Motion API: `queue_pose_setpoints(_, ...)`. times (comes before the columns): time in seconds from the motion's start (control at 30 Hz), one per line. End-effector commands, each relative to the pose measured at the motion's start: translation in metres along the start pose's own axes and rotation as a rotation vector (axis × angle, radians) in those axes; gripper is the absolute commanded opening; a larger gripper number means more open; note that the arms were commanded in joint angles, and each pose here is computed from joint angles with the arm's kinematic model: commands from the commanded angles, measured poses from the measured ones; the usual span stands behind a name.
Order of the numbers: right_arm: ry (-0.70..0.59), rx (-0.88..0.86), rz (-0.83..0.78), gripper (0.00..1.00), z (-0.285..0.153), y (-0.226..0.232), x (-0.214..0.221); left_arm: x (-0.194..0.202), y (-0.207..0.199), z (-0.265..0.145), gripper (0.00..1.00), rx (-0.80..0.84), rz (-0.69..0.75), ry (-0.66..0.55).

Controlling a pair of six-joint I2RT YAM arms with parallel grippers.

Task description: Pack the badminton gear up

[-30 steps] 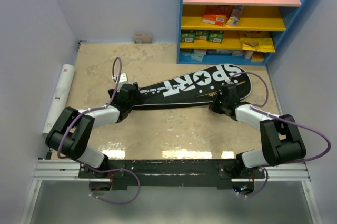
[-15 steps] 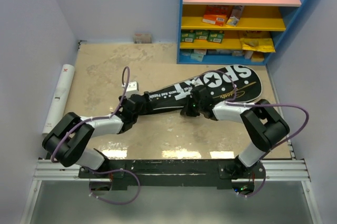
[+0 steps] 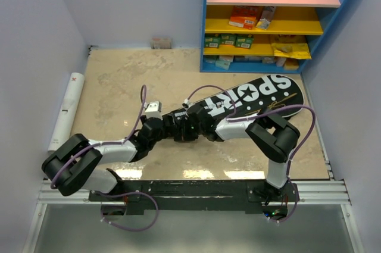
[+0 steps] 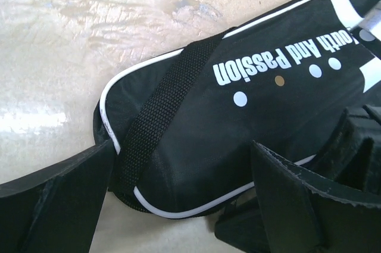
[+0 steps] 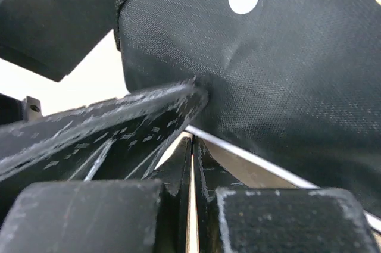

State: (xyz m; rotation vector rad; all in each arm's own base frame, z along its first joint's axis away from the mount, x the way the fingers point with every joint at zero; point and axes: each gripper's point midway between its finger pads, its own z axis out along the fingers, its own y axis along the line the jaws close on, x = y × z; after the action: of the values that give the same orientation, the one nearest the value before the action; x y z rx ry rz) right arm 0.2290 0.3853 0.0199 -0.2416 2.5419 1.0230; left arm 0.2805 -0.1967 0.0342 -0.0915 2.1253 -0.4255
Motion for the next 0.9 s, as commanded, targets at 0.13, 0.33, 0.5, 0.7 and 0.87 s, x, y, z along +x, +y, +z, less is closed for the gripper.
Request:
queue_pose_setpoints(0.13, -0.034, -0.274, -0.009, 0.0, -0.005, 0.066, -0.009, 0.08, -0.031, -0.042, 1.0, 0.224, -0.082, 0.269)
queue_pose_setpoints(0.33, -0.041, -0.32, 0.0, 0.0, -0.013, 0.066, -0.001, 0.096, -0.042, -0.065, 0.99, 0.293, -0.081, 0.285)
queue_pose_setpoints(0.5, -0.056, -0.333, 0.025, 0.0, -0.032, 0.058, 0.01, 0.115, -0.048, -0.081, 0.98, 0.344, -0.116, 0.32)
queue_pose_setpoints(0.7, -0.104, -0.274, 0.054, 0.0, -0.067, 0.031, 0.03, 0.135, -0.068, -0.102, 0.98, 0.421, -0.111, 0.354)
queue_pose_setpoints(0.87, -0.181, -0.272, 0.082, 0.0, -0.108, 0.026, 0.032, 0.14, -0.099, -0.117, 0.98, 0.521, -0.113, 0.353)
